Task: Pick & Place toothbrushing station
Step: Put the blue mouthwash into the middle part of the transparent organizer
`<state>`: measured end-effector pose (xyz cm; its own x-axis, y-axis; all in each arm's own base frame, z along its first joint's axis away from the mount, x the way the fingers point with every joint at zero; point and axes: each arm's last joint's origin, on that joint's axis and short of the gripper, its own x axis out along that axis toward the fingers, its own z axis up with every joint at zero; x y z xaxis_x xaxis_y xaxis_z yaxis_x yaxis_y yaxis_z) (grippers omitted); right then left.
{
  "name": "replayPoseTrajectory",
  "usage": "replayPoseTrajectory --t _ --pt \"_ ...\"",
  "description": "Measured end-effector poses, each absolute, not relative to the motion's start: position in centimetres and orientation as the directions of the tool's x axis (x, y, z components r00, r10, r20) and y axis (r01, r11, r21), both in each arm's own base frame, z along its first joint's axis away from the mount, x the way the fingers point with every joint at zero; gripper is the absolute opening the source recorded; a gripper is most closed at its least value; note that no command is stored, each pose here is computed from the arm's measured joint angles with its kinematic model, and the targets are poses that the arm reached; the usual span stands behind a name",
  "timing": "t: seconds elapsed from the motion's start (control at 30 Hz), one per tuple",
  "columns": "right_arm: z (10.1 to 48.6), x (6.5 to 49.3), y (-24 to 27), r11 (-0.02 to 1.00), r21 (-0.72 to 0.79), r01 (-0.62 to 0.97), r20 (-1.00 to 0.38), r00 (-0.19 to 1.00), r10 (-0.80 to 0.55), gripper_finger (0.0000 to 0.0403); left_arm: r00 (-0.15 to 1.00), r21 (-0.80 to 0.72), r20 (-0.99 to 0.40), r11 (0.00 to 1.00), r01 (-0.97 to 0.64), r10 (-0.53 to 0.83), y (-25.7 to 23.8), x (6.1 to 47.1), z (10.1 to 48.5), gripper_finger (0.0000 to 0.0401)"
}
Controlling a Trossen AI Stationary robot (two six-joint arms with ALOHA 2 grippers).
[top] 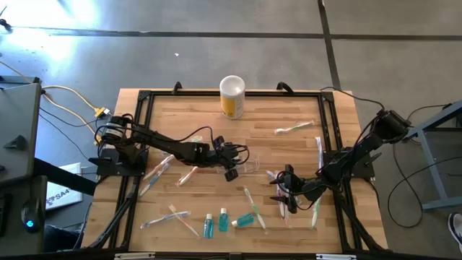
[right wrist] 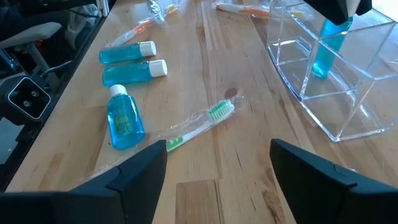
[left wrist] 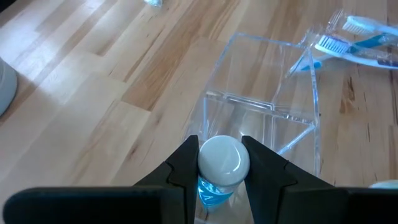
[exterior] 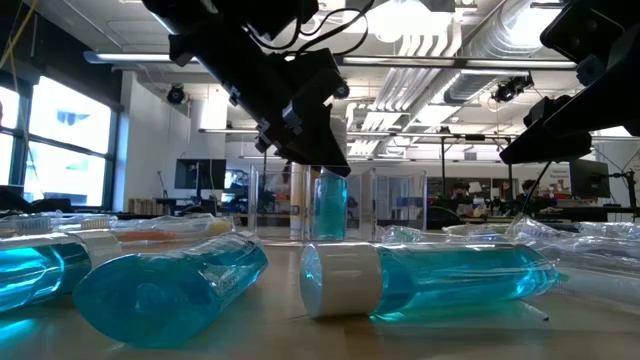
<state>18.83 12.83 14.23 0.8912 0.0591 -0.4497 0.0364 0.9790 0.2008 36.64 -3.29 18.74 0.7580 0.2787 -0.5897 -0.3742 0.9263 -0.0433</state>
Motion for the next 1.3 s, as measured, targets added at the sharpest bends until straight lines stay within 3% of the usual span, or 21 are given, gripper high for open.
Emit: replayPoseTrajectory --t 0.13,0.4,1.3 --pt "14.2 18.8 12.8 0.979 0.201 0.036 -0.45 0.891 0.059 0.0277 0.762 -0.054 -0.587 0.927 -0.372 0.272 -3.3 36.7 18.8 0.0095" --pt "14.2 18.8 12.8 0.979 0.201 0.036 -0.45 0.891 0.059 0.0277 0.762 -0.083 -0.597 0.925 -0.37 0.251 -3.4 36.7 18.6 0.0154" --pt "14.2 18.8 12.8 0.979 0.2 0.036 -0.45 0.891 0.059 0.0277 0.785 -0.051 -0.562 0.937 -0.347 0.26 -3.3 36.7 19.8 0.0161"
